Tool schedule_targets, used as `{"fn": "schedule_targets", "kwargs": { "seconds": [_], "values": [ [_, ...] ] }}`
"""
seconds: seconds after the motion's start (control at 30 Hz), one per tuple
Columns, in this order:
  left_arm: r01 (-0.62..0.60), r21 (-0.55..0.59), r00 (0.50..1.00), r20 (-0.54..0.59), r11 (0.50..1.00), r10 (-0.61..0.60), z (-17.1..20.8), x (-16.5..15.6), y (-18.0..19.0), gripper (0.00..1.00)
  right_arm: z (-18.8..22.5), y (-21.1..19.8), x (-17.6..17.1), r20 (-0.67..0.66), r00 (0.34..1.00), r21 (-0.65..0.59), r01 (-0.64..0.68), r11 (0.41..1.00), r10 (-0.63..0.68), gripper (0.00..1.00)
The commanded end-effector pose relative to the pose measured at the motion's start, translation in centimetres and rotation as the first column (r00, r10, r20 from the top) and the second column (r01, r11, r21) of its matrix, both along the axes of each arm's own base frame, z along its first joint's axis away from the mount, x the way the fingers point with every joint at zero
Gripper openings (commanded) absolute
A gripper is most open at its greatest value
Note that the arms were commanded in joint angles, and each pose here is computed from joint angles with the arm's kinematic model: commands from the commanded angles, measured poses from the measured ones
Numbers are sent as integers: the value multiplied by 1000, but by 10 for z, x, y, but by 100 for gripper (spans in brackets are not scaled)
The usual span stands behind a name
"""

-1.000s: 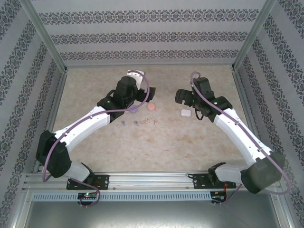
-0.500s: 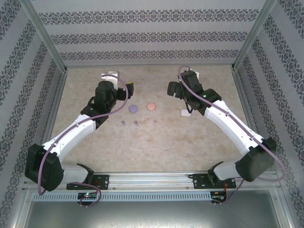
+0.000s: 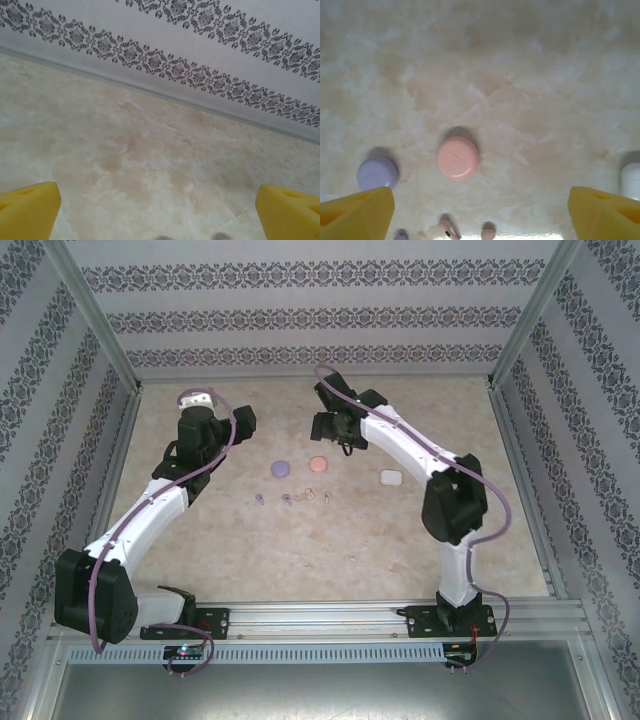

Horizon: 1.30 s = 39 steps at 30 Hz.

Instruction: Insert the wireless bluetooth earbuds into the charging case

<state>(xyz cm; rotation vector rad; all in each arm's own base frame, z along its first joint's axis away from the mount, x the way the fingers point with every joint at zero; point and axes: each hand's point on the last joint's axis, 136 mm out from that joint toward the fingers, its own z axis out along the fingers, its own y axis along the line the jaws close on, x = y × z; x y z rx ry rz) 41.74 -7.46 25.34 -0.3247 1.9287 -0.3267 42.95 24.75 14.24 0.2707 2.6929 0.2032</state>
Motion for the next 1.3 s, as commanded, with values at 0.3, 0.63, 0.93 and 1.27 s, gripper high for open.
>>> {"fn": "schedule_targets", "kwargs": {
  "seconds": [0.3, 0.63, 0.93, 1.27],
  "values": [
    [-20, -59, 1000, -15, 998, 19, 3, -11, 5, 100, -63, 16, -7, -191, 948, -34, 252, 967, -254, 86],
    [0, -87, 1000, -20, 996, -2, -1, -11, -1, 100, -84, 32, 8, -203, 950, -100, 222, 970, -238, 86],
    [9, -91, 1000, -18, 996, -11, 1, -12, -2, 100, -101, 30, 7, -214, 955, -167, 170, 971, -205, 85],
    [16, -103, 1000, -17, 995, -18, 0, -13, -4, 100, -106, 33, -2, -232, 959, -190, 119, 974, -163, 85]
  ]
}}
